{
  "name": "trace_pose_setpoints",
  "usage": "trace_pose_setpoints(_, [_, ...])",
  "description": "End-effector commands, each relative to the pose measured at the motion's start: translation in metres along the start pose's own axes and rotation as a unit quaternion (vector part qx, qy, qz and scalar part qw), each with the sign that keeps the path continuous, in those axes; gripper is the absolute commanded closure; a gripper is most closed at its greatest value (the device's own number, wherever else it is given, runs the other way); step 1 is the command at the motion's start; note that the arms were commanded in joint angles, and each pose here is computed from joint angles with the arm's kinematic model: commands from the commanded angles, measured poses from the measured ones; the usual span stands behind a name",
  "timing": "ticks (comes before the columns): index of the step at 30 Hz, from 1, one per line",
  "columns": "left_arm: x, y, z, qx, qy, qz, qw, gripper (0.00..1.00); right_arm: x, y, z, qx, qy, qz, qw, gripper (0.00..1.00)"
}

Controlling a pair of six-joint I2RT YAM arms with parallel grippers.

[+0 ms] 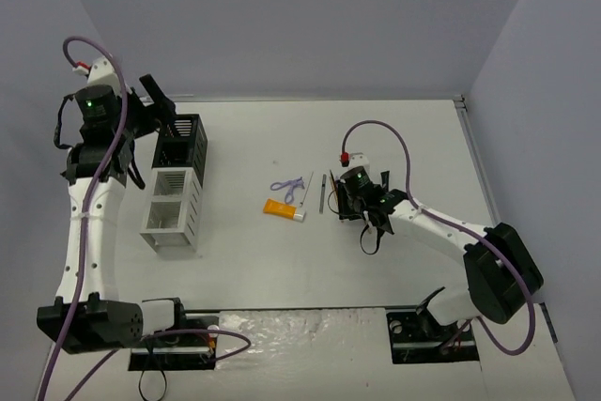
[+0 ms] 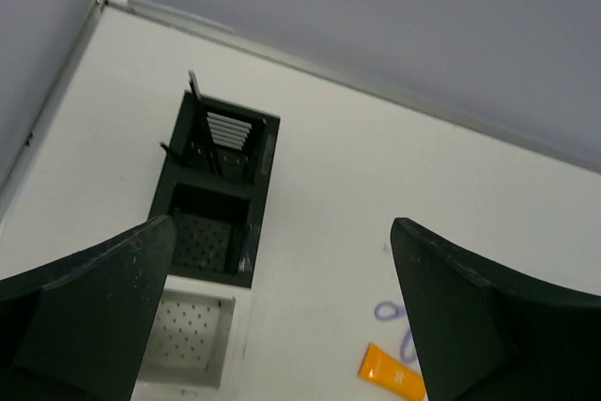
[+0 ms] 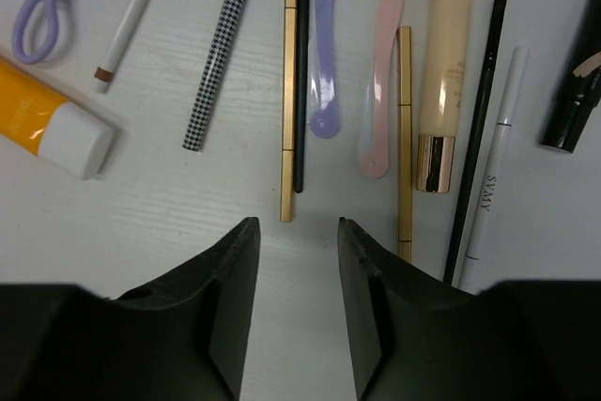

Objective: Organize the makeup

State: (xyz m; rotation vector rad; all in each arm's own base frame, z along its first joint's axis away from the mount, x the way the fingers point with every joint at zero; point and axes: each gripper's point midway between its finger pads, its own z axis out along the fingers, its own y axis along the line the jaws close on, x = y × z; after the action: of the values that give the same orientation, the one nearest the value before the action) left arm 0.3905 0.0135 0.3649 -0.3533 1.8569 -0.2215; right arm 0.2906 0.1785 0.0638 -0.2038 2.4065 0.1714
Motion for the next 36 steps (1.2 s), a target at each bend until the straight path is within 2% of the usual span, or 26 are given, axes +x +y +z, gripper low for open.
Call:
trace_pose_setpoints(1, [0.044, -0.003, -0.023, 0.040, 0.042, 0.021, 0.998, 0.03, -0.003, -0.009, 0.013, 0.031, -0.002, 0.020, 0.999, 0.67])
trace_pose_setpoints(8, [0.073, 0.008, -0.033, 0.038, 0.047, 0.039, 0.997, 0.03, 0.011, -0.010, 0.026, 0.034, 0.028, 0.021, 0.999, 0.68])
trace_pose_setpoints(20, [0.070, 0.009, -0.036, 0.035, 0.045, 0.043, 0.997, 0.03, 0.036, -0.018, 0.033, 0.050, 0.058, 0.026, 0.997, 0.67])
trace_pose_setpoints(36, [0.070, 0.009, -0.036, 0.034, 0.045, 0.043, 0.997, 0.03, 0.037, -0.005, 0.040, 0.027, 0.067, 0.020, 0.997, 0.63])
